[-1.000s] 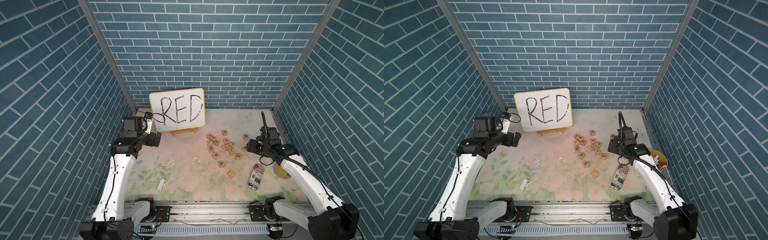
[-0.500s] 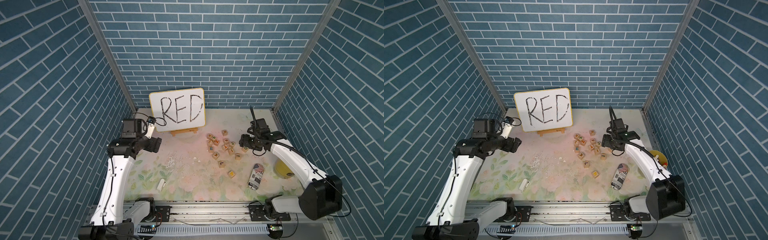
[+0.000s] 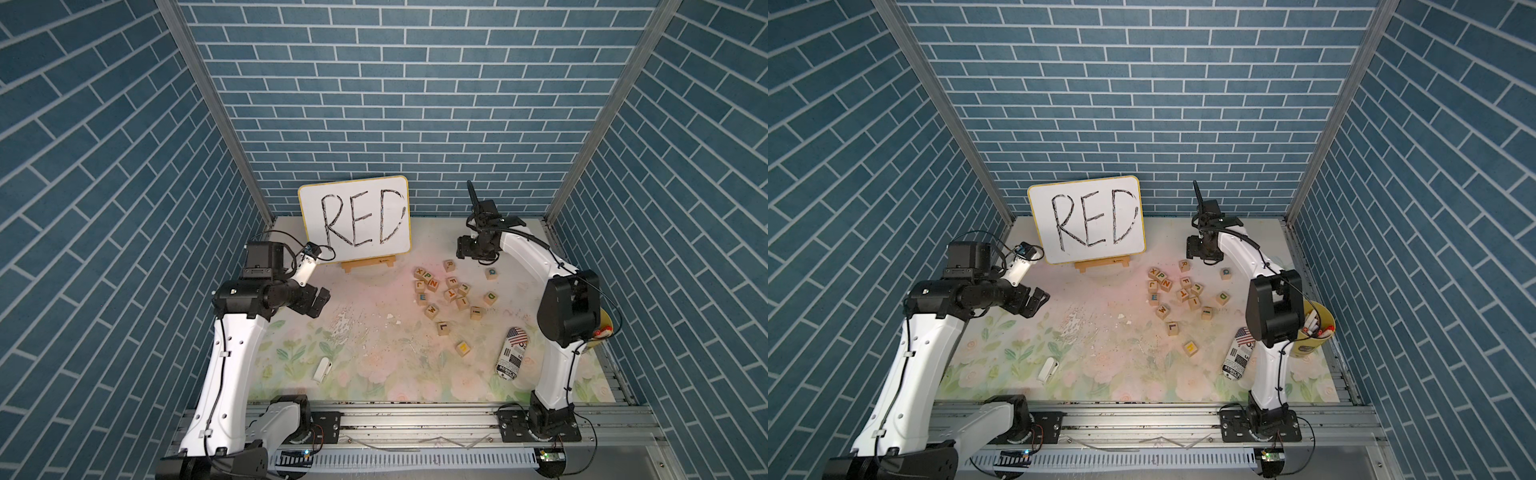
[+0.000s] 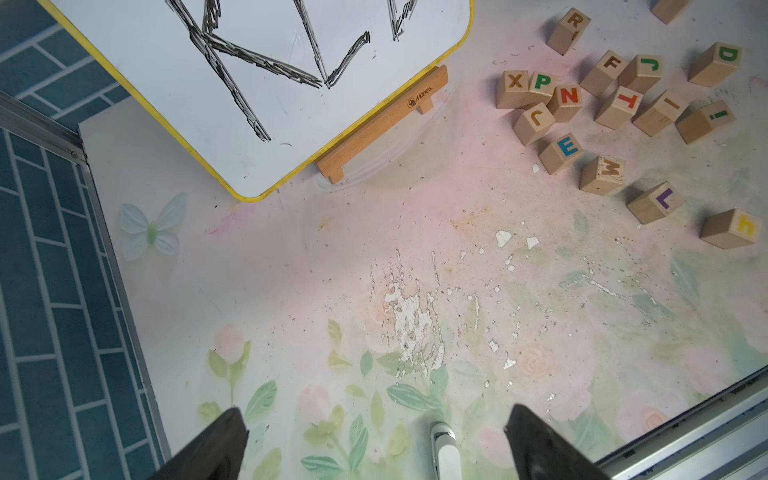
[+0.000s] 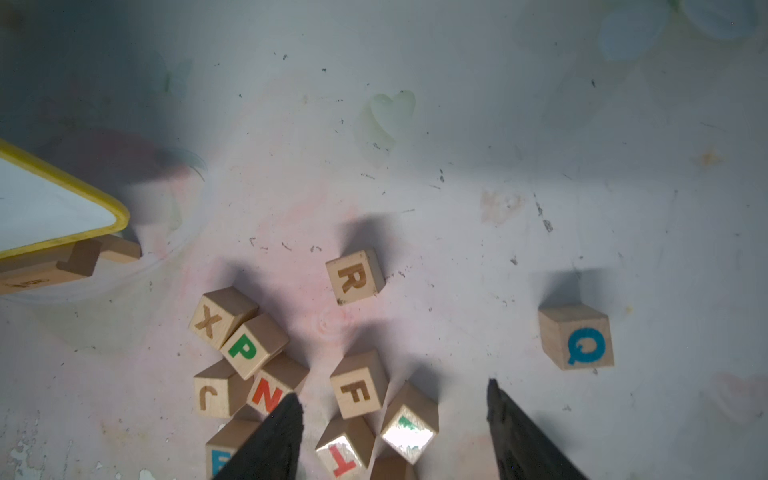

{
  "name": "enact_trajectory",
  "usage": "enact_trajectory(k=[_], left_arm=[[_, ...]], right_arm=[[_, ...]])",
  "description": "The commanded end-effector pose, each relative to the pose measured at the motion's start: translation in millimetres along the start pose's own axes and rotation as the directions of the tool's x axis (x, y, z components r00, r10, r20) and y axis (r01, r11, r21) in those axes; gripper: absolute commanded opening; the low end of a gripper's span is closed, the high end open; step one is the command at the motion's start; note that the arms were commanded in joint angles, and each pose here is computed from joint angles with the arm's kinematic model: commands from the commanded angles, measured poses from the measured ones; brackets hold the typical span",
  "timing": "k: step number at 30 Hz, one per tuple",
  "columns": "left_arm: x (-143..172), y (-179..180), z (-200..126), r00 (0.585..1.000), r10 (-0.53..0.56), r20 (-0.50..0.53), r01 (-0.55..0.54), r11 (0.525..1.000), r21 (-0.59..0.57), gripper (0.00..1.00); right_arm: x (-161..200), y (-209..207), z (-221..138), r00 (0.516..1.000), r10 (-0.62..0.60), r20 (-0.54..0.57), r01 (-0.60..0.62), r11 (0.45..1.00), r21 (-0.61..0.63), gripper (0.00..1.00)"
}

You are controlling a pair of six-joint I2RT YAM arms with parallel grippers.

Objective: Assemble the uppercase word "red" with letter blocks
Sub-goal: Pick up the letter block from the center of the board.

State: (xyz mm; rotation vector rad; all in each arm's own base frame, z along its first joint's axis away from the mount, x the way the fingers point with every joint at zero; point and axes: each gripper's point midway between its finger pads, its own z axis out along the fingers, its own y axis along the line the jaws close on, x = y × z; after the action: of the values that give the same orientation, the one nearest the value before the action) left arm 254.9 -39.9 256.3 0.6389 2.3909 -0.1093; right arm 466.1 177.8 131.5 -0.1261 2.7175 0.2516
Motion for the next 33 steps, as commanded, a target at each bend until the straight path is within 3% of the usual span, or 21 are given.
enact_trajectory(k=[1,7,15,33], left_arm=[[20.7,-11.4,-3.5,0.999,0.038,-0.036,-0.037,0.999,0.019,0.99],[32.9,-17.9,3.2,0.998,0.039,-0.053,-0.036,0.998,0.044,0.99],[20.0,-26.8,14.3,0.999,-0.022,-0.046,0.028,0.990,0.141,1.00],[16.5,-22.4,22.8,0.998,-0.035,-0.053,0.043,0.989,0.140,0.99]], right_arm=[[9.1,1.8,7.8,0.993,-0.082,-0.083,0.082,0.997,-0.002,0.71],[13.8,4.3,42.9,0.979,-0.137,-0.153,0.134,0.991,-0.029,0.70],[17.4,15.9,63.4,0.971,-0.153,-0.185,0.135,0.985,-0.104,0.66],[18.6,17.6,96.6,0.954,-0.235,-0.185,0.223,0.971,-0.085,0.64]])
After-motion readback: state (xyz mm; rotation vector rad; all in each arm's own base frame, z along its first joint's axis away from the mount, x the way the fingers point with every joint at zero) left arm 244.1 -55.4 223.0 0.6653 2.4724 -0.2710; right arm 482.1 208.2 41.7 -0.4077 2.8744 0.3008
